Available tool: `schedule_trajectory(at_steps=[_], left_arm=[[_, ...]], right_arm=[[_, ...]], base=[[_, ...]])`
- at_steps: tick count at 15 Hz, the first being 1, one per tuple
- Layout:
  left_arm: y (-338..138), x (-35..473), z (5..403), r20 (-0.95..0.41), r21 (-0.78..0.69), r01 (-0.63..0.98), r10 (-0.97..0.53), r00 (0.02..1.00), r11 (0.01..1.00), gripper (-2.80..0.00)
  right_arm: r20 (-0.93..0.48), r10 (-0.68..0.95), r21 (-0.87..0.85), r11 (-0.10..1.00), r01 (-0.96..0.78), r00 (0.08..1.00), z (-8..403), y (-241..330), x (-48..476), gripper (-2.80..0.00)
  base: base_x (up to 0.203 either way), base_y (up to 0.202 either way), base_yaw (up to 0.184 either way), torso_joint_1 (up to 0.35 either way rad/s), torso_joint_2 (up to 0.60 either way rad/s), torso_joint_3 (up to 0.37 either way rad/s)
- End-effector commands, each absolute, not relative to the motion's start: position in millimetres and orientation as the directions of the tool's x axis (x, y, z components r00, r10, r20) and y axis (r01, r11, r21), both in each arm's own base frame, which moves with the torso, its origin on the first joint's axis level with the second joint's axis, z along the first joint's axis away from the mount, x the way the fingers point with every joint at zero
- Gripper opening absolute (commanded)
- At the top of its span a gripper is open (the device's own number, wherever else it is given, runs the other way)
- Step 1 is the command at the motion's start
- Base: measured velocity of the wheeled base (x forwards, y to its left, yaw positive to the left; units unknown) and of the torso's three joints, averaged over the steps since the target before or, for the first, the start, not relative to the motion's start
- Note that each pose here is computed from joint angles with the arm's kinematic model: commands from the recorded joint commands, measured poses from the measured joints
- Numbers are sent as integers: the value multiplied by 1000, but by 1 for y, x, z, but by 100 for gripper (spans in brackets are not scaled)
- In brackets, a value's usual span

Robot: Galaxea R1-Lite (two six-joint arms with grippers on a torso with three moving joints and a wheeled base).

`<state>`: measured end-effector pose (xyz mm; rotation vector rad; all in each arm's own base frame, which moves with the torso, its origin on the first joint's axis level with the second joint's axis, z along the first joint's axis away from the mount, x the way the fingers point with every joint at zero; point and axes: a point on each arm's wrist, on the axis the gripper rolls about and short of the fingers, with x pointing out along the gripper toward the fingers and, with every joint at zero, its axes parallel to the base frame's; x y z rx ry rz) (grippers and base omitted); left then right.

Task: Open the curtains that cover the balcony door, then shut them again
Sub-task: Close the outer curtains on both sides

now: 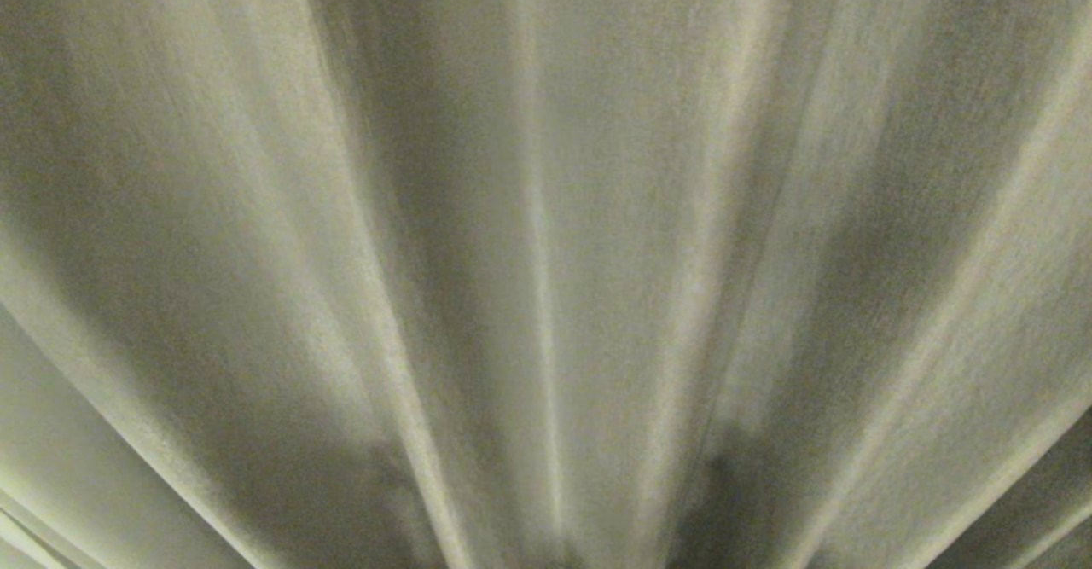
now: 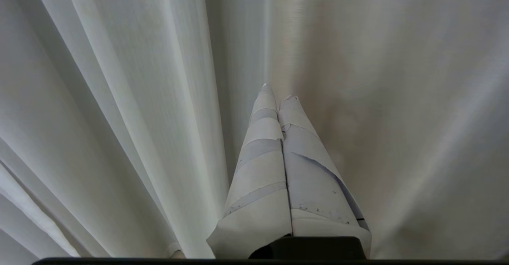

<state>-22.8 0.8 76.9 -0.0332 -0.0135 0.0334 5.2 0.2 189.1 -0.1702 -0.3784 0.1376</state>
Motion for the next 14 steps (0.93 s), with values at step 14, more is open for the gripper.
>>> schedule_trajectory(at_steps=[14], left_arm=[[1, -23, 77, 14, -34, -33, 34, 999, 999, -280]], right_arm=[[-151, -3, -215, 976, -30, 989, 84, 1, -6, -280]], base=[[0, 0, 0, 0, 0, 0]])
